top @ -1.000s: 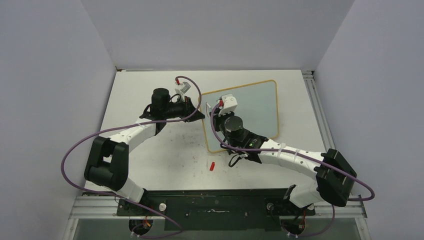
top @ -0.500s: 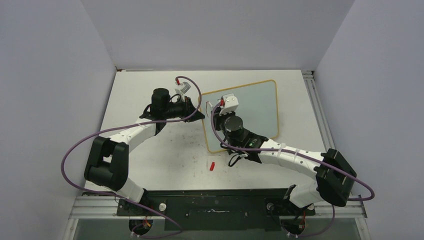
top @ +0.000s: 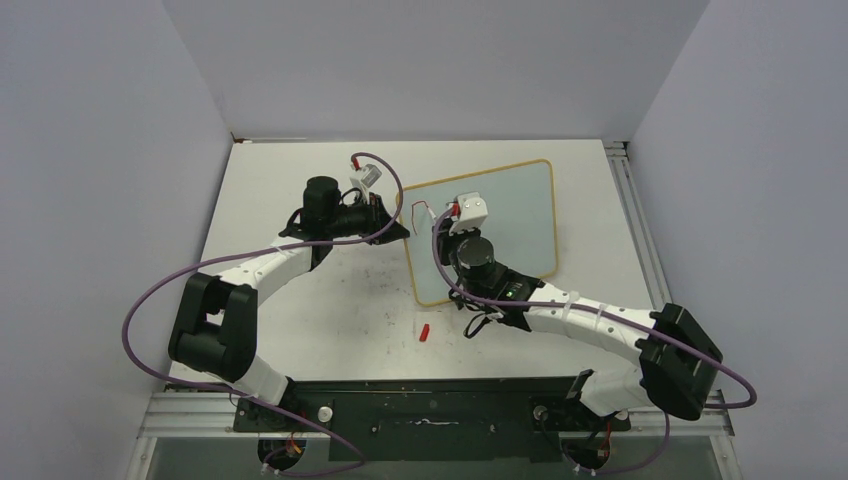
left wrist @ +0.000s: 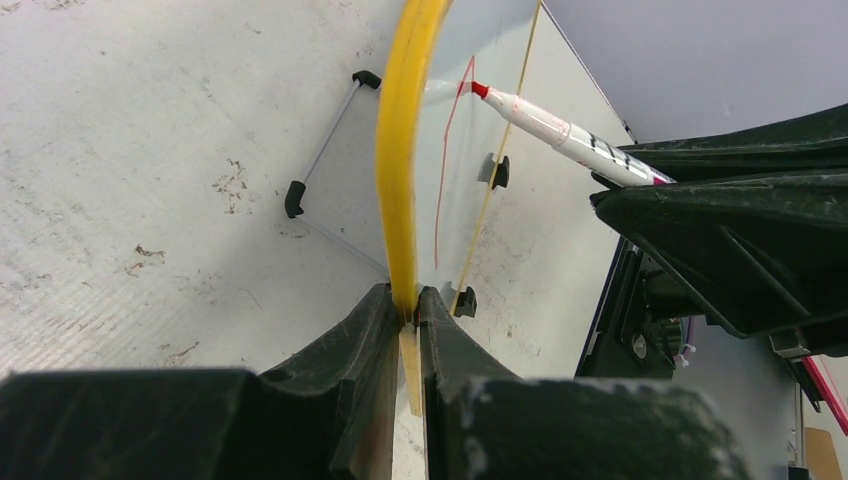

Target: Write a sentence on the whiteboard

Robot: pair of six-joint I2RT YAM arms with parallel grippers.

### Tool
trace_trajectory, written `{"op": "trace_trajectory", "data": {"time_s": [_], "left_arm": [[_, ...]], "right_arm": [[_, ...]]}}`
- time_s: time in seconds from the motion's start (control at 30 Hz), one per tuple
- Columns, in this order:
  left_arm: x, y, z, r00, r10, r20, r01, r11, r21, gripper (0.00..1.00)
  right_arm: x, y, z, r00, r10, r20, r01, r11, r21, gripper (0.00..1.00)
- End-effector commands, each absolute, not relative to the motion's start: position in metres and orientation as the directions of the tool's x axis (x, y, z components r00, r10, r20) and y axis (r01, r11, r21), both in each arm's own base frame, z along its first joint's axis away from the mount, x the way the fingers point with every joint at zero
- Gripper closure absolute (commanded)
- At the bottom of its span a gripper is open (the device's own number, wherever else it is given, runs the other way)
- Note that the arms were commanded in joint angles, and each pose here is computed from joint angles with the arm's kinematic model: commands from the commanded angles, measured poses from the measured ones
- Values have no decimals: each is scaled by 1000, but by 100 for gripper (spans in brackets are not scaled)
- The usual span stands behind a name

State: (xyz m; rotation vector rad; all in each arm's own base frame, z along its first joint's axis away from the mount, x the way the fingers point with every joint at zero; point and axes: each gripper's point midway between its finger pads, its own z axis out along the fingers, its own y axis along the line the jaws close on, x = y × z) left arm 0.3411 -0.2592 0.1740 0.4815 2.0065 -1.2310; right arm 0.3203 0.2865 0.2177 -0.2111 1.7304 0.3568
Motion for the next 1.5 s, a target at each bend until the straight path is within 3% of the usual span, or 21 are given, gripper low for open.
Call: {"op": "trace_trajectory", "data": {"time_s": [0.0, 0.8, 1.47], "left_arm": [[341, -266, 205, -596, -60, -801, 705, 439, -558, 100], [341, -266, 206, -595, -61, -801, 705, 438, -557, 100], [341, -265, 207, -592, -61, -804, 708, 438, -555, 100]], "right_arm": [[316, 280, 224, -186, 97, -978, -325, 933, 155, 95], [305, 319, 219, -190, 72, -979, -428, 891, 149, 95], [297, 284, 199, -219, 69, -973, -324, 936, 139, 95]]}}
